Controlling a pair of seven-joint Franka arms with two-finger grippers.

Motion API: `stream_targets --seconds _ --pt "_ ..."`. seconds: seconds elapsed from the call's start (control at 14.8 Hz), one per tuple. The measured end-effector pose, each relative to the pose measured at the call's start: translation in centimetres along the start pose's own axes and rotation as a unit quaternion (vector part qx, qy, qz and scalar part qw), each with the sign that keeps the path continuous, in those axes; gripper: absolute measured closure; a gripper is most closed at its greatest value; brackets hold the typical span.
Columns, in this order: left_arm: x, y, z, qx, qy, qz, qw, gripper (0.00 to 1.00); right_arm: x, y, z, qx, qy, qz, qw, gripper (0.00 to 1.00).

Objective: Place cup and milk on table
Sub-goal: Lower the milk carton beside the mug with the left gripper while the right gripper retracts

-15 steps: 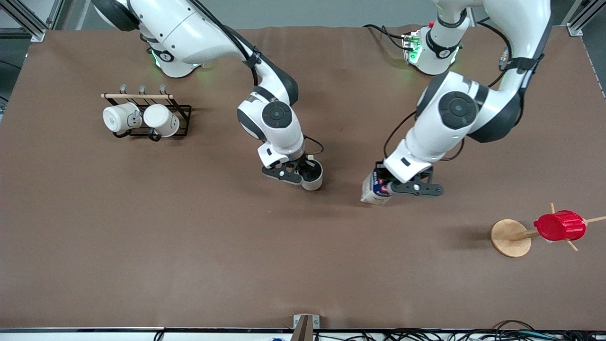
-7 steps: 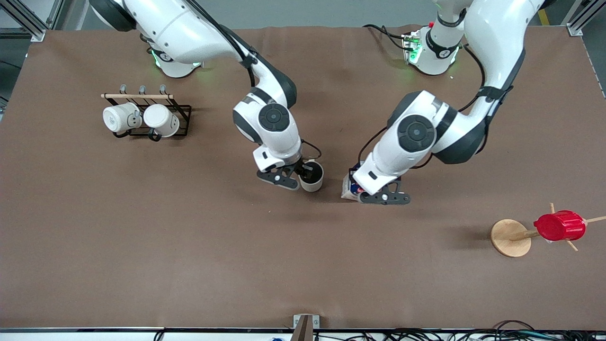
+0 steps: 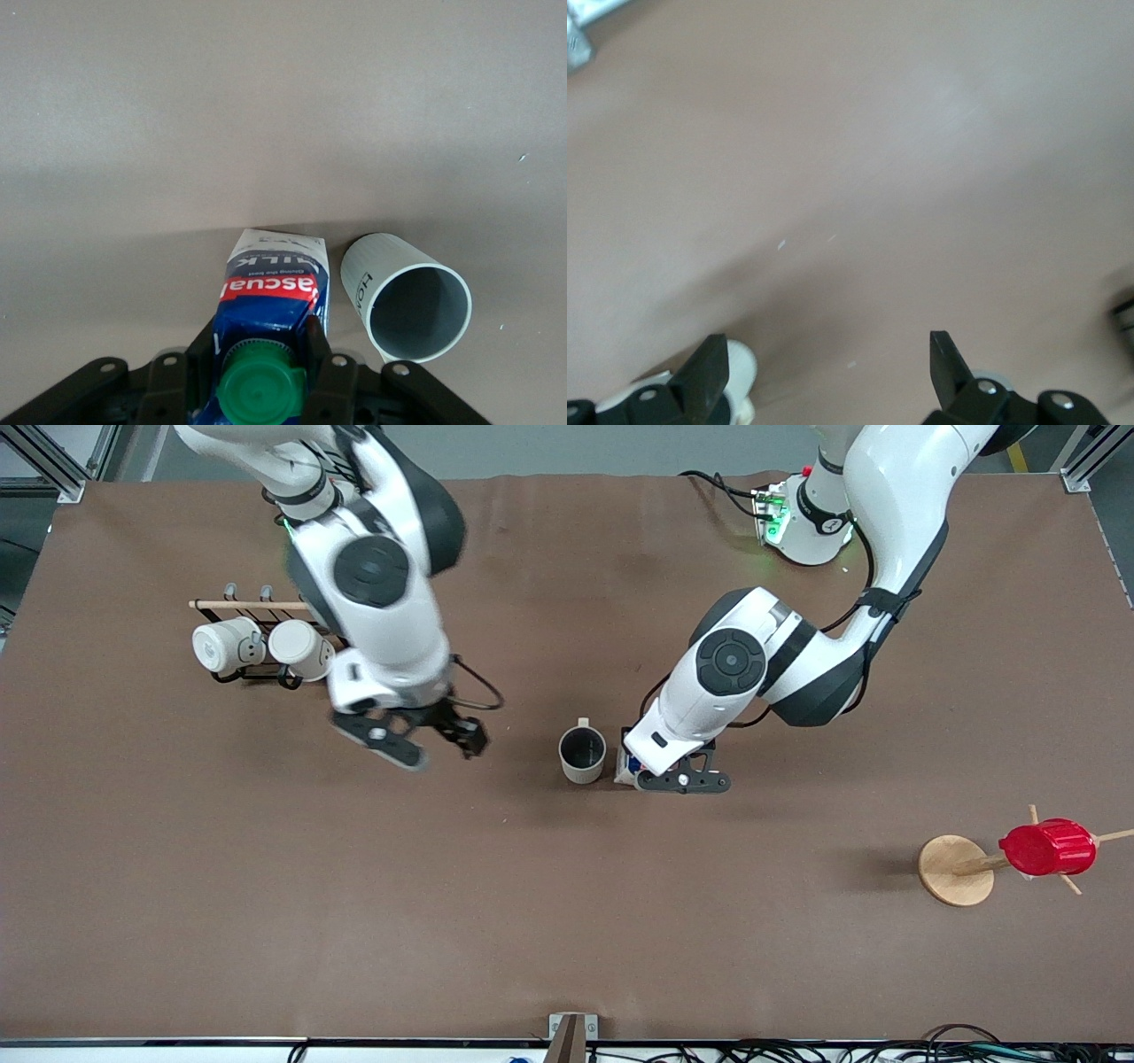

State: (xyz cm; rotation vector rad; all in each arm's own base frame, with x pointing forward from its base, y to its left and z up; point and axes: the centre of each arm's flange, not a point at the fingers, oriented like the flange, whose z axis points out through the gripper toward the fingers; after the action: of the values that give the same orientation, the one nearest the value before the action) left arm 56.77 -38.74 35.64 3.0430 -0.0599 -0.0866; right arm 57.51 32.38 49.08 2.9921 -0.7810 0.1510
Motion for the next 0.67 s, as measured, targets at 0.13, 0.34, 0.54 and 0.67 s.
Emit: stream_targets --seconds 0.13,0.34,0.54,0.67 --pt "0.0 0.0 0.0 0.004 0.003 0.002 1.0 0.6 3.6 4.8 -3.2 -0.02 0.005 -0.006 1.0 0.0" --pt "-0.1 0.1 0.2 0.009 0.003 -0.002 1.0 0.6 9.0 11.8 -7.6 -0.034 0.023 -0.057 0.998 0.0" --pt "-0.7 1.1 0.6 0.012 0.002 -0.001 1.0 0.6 15.0 21.1 -10.8 -0.009 0.016 -0.104 0.994 0.0" --pt "-1.0 1.6 0.7 0.018 0.007 0.001 1.0 0.6 18.1 27.6 -11.7 0.003 0.004 -0.142 0.99 0.0"
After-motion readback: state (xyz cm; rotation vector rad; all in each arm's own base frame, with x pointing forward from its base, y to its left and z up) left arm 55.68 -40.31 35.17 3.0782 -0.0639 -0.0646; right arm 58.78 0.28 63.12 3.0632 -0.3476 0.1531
